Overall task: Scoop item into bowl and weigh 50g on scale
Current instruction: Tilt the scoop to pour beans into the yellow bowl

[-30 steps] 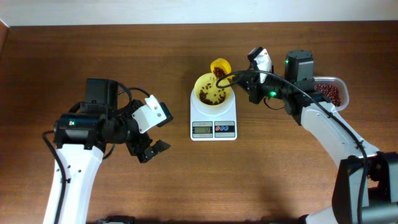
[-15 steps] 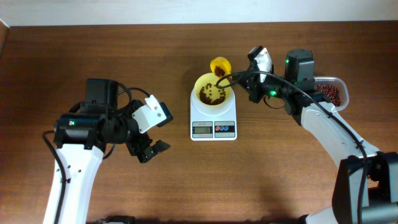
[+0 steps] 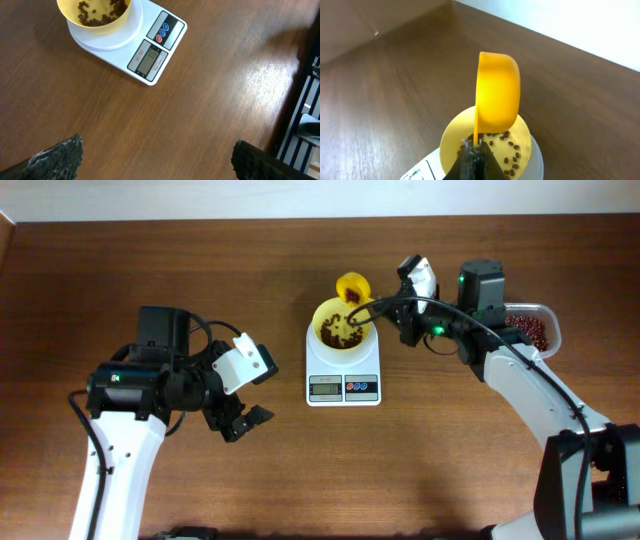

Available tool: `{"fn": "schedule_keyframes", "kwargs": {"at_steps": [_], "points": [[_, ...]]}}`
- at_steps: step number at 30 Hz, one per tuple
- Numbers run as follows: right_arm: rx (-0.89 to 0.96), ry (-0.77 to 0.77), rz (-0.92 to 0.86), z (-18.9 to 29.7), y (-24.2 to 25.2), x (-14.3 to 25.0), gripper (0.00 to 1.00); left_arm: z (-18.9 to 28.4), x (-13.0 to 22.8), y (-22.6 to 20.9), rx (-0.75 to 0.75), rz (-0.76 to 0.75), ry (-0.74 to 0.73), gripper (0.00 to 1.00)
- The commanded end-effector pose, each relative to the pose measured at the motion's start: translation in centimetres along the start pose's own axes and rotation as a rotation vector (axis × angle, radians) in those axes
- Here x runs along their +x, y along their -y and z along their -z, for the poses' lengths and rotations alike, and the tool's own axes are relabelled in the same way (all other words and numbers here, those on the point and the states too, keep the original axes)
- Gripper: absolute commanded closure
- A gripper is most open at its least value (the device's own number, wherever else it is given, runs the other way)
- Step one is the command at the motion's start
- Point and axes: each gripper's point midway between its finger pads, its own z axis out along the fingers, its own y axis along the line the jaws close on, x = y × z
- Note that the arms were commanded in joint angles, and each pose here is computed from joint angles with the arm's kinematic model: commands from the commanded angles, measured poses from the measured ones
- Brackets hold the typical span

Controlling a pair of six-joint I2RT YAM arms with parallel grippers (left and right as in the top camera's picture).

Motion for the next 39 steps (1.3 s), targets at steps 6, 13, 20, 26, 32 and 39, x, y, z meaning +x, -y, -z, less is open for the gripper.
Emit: {"fn": "schedule_keyframes", "kwargs": {"at_steps": [6,13,20,26,32,39], "points": [[0.002,-0.044,0.036,-0.3,-0.1,1.3,0.96,0.3,-0.2,0.3,0.000,-0.012,0.019,0.01],[-0.137,0.027,0.095,-0.3,-2.5,-0.1,0.96,0.3,-0.2,0.3,0.000,-0.012,0.019,0.01],[-0.017,-0.033,0.067,-0.9,-0.1,1.6,0.96,0.3,-0.2,0.3,0.000,-0.012,0.019,0.01],[-0.041,-0.035,0.170,-1.7,-0.4,2.1,0.96,0.3,-0.2,0.3,0.000,-0.012,0.019,0.01],[-0.058,0.024,0.226,-1.5,-0.8,0.4,0.96,0.3,-0.2,0.3,0.000,-0.012,0.019,0.01],[0.002,0.022,0.257,-1.7,-0.5,-0.3,0.96,0.3,-0.2,0.3,0.000,-0.012,0.019,0.01]]}}
